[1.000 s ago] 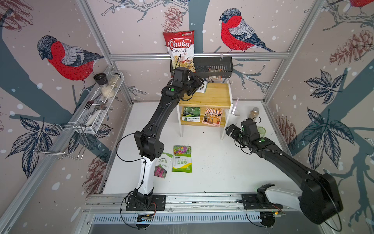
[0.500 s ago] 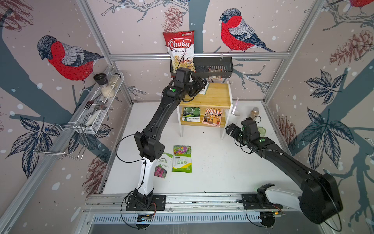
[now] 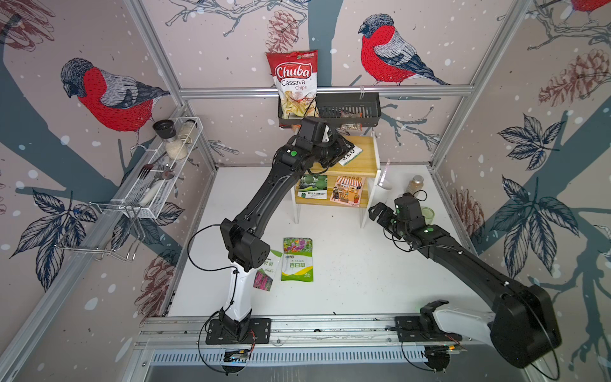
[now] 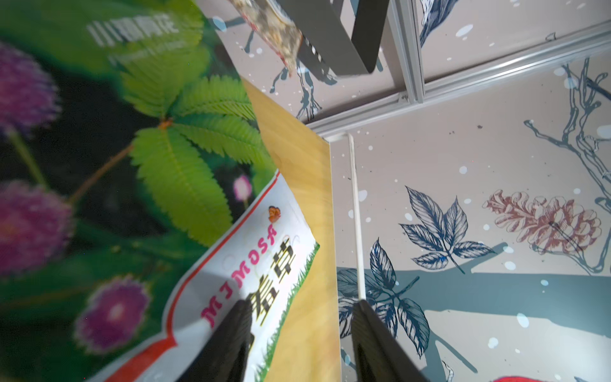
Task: Take the seed bag off the shelf
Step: Move the seed packet to the shelf.
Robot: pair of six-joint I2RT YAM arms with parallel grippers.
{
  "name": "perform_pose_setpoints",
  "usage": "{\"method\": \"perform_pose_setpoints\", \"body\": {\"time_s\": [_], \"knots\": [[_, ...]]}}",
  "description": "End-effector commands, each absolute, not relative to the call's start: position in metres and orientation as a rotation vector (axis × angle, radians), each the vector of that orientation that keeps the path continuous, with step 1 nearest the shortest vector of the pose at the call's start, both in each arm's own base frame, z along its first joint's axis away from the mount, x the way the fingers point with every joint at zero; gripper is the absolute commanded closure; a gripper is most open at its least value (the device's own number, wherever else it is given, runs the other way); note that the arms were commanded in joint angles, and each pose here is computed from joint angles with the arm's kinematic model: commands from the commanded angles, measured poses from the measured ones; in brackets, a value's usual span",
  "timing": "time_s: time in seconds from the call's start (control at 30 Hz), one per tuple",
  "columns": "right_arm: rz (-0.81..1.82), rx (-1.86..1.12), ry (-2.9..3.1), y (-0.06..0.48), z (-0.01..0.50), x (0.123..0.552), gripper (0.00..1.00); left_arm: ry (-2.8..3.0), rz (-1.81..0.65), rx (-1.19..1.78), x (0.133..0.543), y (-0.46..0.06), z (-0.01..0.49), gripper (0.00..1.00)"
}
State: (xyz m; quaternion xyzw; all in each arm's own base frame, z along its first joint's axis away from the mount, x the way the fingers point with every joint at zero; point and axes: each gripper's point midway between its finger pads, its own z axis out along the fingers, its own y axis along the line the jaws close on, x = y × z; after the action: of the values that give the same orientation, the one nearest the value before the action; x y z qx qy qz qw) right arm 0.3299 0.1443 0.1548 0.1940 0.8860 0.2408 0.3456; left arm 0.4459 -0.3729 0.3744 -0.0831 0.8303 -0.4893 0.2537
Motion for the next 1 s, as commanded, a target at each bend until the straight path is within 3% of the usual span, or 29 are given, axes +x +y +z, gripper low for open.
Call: {"method": "perform_pose_setpoints", "body": {"time_s": [0.0, 0.27, 0.53, 0.97], "knots": [[0.629, 0.520, 2.289, 0.144, 0.156, 0.331, 0.00, 2.405, -1.310, -0.285, 0.425, -0.378, 0.346, 0.46], [0.626, 0.514, 2.294, 0.146, 0.156, 0.330, 0.00, 2.213, -1.327, -0.247, 0.442, -0.363, 0.398, 0.43], [0.610, 0.507, 2.300, 0.146, 0.155, 0.330, 0.00, 1.992, -1.394, -0.216, 0.488, -0.337, 0.438, 0.44], [0.596, 0.456, 2.324, 0.151, 0.157, 0.337, 0.00, 2.012, -1.254, -0.186, 0.536, -0.342, 0.385, 0.46]]}}
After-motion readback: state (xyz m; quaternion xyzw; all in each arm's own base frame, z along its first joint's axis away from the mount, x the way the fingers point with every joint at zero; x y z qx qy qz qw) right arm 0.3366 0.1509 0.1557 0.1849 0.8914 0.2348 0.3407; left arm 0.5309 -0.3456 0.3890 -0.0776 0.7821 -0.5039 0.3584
